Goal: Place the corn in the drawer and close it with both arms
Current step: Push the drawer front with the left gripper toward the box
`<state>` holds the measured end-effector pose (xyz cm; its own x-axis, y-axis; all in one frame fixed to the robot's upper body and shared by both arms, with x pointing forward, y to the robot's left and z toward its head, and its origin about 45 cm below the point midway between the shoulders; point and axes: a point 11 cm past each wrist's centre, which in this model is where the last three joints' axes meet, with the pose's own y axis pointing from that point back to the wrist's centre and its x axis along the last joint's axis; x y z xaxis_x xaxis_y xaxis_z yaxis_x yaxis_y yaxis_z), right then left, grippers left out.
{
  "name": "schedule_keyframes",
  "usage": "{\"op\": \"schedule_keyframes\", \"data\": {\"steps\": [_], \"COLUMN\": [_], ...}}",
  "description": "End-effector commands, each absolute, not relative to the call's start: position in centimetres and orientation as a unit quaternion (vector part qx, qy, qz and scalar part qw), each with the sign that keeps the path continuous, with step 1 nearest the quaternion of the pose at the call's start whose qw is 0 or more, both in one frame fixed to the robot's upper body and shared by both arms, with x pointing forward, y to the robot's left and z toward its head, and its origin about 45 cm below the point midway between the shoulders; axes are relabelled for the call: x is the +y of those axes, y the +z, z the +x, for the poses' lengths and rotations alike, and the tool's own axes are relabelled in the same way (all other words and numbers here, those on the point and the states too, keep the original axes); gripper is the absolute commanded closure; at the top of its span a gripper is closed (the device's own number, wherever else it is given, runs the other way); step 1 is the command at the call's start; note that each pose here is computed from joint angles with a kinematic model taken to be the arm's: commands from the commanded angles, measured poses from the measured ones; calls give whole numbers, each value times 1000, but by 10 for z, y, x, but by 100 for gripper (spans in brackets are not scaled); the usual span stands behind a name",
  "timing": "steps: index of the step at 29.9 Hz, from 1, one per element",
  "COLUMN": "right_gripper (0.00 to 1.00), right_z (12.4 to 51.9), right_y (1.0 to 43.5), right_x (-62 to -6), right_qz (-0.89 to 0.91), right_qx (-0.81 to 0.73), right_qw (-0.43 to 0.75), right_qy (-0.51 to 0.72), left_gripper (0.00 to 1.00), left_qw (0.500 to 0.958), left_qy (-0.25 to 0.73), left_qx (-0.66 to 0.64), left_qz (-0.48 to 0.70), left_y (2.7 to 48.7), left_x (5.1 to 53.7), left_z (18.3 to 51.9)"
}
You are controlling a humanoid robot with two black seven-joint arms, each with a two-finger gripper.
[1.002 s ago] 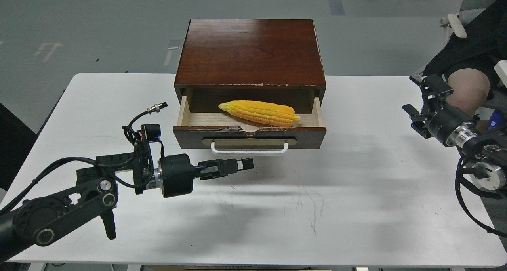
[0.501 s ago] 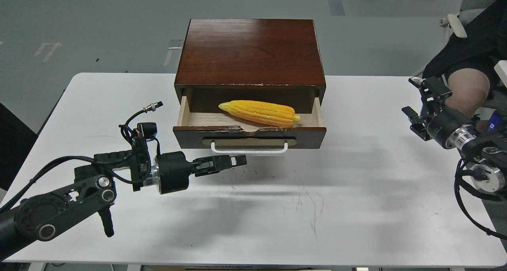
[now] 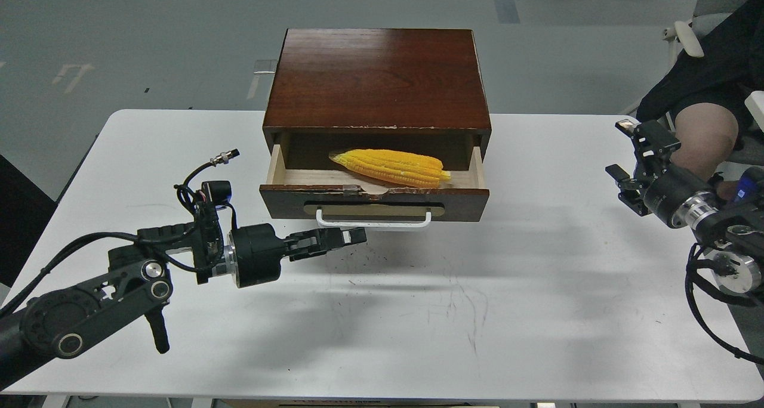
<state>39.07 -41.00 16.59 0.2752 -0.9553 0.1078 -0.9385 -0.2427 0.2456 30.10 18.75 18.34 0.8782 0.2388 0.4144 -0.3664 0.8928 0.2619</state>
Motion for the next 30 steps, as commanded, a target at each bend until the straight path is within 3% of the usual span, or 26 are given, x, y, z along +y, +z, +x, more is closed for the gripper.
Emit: {"op": "schedule_keyframes", "data": {"steps": [1,17,30], "right_gripper": [1,1,1], "right_z": [391,389,387], "right_y": [166,164,162], "right_x": [-410,-410,-413], "right_qz": [788,788,786], "right_qx": [-601,-601,-603], "right_qw": [132,132,134], "right_qy": [-32,-35,-36], "left_gripper": [100,100,100], "left_qw": [953,943,952], "left_qy": [164,199,174], "left_qx": [-191,-198,-185], "left_qz": [172,179,171], "left_y": [183,187,184], "left_x": [190,205,201], "left_z": [304,326,318]}}
